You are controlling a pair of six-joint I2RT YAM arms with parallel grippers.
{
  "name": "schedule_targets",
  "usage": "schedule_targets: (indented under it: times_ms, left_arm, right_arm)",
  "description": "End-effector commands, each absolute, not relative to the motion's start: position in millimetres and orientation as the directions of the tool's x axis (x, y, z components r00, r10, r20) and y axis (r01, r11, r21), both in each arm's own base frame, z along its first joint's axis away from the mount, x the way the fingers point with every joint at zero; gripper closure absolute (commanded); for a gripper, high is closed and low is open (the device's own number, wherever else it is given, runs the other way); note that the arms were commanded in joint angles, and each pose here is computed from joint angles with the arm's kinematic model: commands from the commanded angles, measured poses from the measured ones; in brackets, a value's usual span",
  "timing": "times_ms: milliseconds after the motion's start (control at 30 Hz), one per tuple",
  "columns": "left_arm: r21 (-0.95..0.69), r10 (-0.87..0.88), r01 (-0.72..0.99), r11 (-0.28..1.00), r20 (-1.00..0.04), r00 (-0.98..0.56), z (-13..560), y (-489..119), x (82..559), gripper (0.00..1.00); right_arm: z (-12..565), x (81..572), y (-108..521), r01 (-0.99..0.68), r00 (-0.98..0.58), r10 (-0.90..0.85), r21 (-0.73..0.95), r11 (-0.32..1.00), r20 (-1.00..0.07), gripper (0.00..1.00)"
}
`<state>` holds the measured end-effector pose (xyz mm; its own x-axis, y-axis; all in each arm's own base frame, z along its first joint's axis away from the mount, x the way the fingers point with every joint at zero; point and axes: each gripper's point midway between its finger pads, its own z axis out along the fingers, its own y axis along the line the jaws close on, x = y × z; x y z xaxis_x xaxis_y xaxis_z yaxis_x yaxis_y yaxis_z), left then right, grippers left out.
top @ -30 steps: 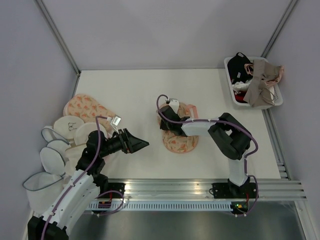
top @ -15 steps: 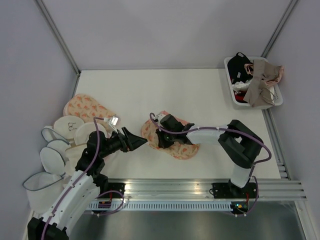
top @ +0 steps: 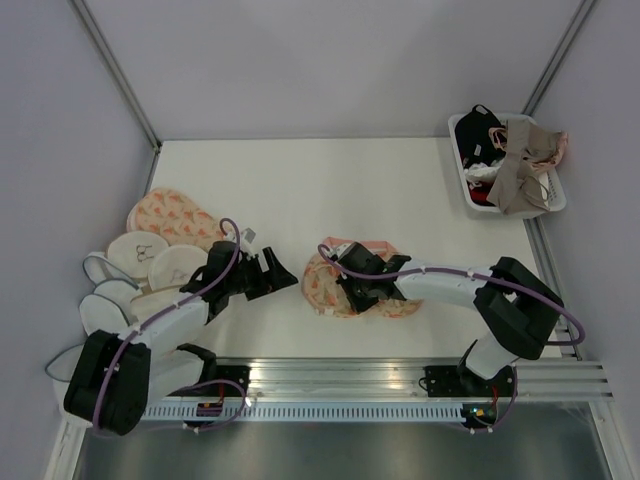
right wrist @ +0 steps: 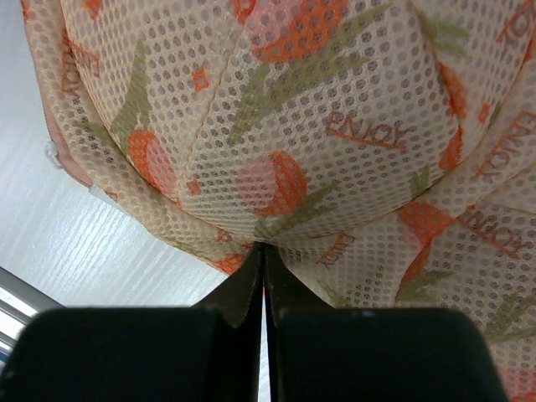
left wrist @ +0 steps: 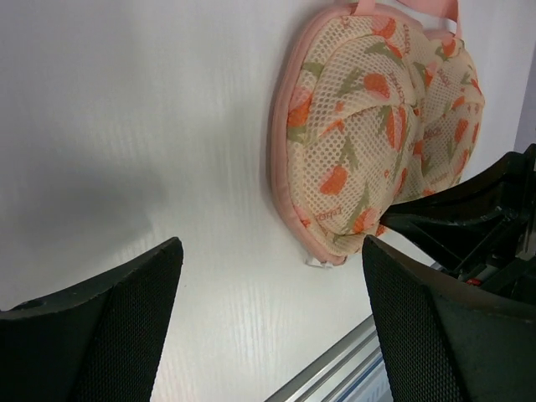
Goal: Unzip the laundry bag and remove the bra
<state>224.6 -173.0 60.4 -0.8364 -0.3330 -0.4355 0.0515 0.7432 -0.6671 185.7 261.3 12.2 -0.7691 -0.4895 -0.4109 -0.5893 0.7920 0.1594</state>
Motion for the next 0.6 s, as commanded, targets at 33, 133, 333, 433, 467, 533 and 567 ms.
schedule_targets:
  times_ms: [33,133,333,433,467,533,567]
  left_arm:
    - [-0.728,-0.306,0.205,0.654,-0.503,-0.808,75.8,-202.7,246.0,0.08]
    - [-0.760,-0.302,0.214,0.613,-0.476,-0.826,72.6,-219.2,245.0,0.08]
    - [-0.753,-0.259,0.185,0.631,-0.430,-0.865,51.7,-242.0,242.1,0.15]
    - [-0.753,-0.261,0.163,0.637,-0.410,-0.874,39.8,-245.1,240.5,0.18]
    - [-0.757,-0.263,0.146,0.636,-0.391,-0.882,35.0,-246.5,238.6,0.19]
    - [-0.764,-0.262,0.145,0.629,-0.383,-0.886,33.2,-249.6,237.8,0.23]
    - [-0.779,-0.265,0.150,0.609,-0.378,-0.887,36.5,-254.5,237.7,0.24]
  right_arm:
    - [2.5,171.3,237.1,-0.592,-0.773,-0.533,0.092,0.800,-0.344,1.00]
    - [2.1,170.2,237.4,-0.592,-0.773,-0.530,0.094,0.801,-0.347,1.00]
    - [10.1,172.6,242.4,-0.588,-0.769,-0.513,0.108,0.802,-0.382,1.00]
    - [16.7,174.7,243.8,-0.580,-0.767,-0.496,0.112,0.807,-0.407,1.00]
    - [21.4,174.9,245.2,-0.580,-0.765,-0.488,0.121,0.806,-0.420,1.00]
    - [26.6,175.9,249.1,-0.580,-0.761,-0.473,0.139,0.803,-0.443,1.00]
    - [32.2,176.9,251.2,-0.579,-0.758,-0.461,0.149,0.802,-0.461,1.00]
